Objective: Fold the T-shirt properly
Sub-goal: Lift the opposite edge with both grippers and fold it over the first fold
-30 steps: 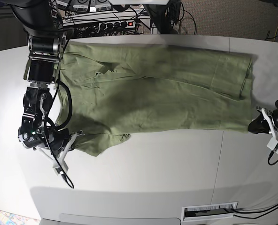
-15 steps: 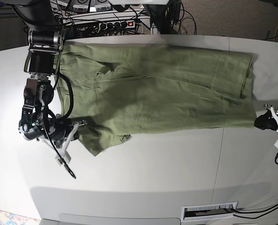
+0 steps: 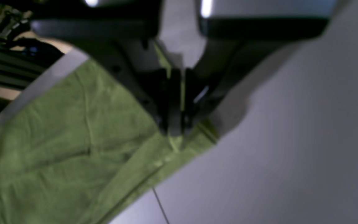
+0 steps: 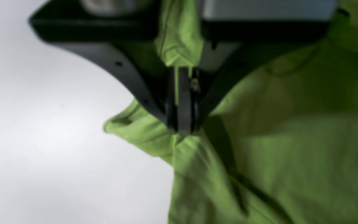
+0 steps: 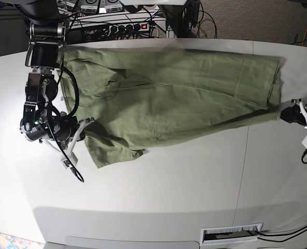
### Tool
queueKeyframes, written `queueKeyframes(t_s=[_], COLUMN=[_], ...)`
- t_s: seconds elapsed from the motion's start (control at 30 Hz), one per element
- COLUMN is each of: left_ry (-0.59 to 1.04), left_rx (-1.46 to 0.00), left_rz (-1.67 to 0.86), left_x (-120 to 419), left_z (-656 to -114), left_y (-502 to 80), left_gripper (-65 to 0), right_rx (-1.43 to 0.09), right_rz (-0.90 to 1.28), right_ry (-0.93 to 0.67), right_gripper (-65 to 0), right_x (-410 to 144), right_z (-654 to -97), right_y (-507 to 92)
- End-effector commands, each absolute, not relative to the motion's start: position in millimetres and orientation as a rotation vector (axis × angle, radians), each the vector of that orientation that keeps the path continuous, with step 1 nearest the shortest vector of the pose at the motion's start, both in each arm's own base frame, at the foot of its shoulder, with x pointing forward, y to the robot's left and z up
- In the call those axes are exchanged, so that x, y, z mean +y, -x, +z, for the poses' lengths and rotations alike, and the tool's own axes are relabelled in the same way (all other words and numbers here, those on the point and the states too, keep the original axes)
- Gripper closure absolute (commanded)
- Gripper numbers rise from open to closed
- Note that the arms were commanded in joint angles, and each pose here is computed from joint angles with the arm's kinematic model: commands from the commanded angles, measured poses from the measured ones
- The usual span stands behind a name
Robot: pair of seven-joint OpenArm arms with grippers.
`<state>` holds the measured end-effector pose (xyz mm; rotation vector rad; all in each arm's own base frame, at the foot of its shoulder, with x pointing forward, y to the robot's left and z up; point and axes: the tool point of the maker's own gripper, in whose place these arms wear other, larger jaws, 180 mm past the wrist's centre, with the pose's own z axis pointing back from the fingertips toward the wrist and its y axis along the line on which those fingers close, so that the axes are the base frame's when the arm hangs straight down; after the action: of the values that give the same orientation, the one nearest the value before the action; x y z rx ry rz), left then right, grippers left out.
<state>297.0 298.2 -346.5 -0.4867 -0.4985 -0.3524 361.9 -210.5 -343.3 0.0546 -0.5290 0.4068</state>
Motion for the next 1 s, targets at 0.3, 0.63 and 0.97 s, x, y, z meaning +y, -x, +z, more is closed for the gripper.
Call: queueKeyframes(t_s=[0.3,0.63,0.97], left_ry=[0.518,0.524,0.593], left_rx=[-0.442,-0.364,-0.274], left_rz=[-0.324,-0.314,-0.345], left_x=[301.8,302.3,290.7], left_z=[-352.5,-369.8,-359.6], left_y=[-273.7,-247.6,-231.4], left_gripper=[0.0,0.0,0.0], right_rx=[-0.559,-0.591,-0.605], right_rz=[0.416,0.340,0.340], right_ry=[0.026,0.030,0.045], right_gripper=[0.0,0.0,0.0], right_x=[-239.5,-258.8,-260.7], right_z=[-330.3,-324.2,-322.7], right_y=[-346.6,-340.5,-343.0])
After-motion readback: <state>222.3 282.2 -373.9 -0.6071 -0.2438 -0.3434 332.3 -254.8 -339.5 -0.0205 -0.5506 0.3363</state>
